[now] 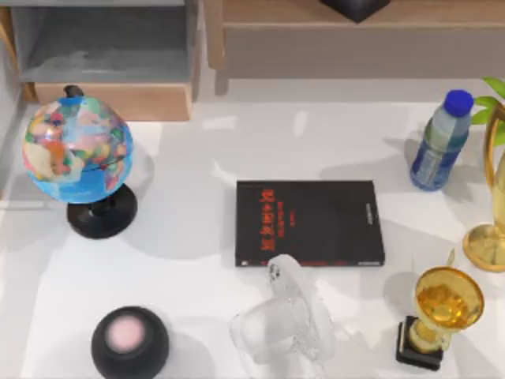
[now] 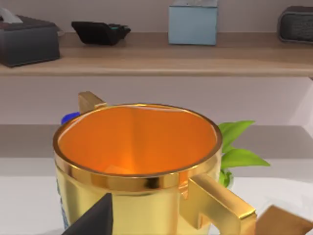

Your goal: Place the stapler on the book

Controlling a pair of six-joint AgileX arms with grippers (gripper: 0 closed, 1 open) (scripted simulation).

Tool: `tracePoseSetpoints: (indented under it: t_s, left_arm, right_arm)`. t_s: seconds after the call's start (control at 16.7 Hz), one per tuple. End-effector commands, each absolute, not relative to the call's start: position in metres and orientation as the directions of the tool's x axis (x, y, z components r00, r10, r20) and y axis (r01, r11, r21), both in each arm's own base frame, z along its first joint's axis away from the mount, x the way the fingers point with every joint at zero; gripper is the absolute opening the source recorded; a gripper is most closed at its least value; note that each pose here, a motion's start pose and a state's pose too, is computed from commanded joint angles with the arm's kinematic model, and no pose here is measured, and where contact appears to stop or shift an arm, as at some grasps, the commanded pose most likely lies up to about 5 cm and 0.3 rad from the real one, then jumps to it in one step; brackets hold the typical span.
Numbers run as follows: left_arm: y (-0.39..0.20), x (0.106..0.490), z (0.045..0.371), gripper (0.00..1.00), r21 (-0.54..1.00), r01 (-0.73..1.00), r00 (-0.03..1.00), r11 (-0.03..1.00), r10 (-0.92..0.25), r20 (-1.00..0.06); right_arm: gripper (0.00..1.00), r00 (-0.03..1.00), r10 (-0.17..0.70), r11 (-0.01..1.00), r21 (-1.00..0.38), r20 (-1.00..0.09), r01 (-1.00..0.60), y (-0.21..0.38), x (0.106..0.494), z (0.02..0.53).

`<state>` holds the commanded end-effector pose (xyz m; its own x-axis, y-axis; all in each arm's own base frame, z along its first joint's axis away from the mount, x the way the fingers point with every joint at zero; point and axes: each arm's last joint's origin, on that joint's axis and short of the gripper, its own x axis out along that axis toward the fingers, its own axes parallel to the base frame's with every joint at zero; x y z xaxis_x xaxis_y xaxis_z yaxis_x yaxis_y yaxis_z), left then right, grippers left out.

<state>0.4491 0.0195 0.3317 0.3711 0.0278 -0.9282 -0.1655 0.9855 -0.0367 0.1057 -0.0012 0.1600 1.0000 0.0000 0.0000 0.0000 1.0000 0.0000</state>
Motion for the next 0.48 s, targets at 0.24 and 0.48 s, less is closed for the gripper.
tracePoseSetpoints:
  t_s: [0.24,0.48]
  left_arm:
    - [-0.085,0.439,0.332,0.0,-0.097,-0.122,0.372,0.988,-0.045,-0.927]
    - [-0.194,0.42,0.294,0.0,-0.106,-0.072,0.286,0.992,-0.082,-0.955]
  right_arm:
    - [1.0,1.0,0.0,1.0,0.0,0.0,0.0,-0.001,0.106,0.16]
    - [1.0,1.0,0.0,1.0,0.0,0.0,0.0,-0.001,0.106,0.16]
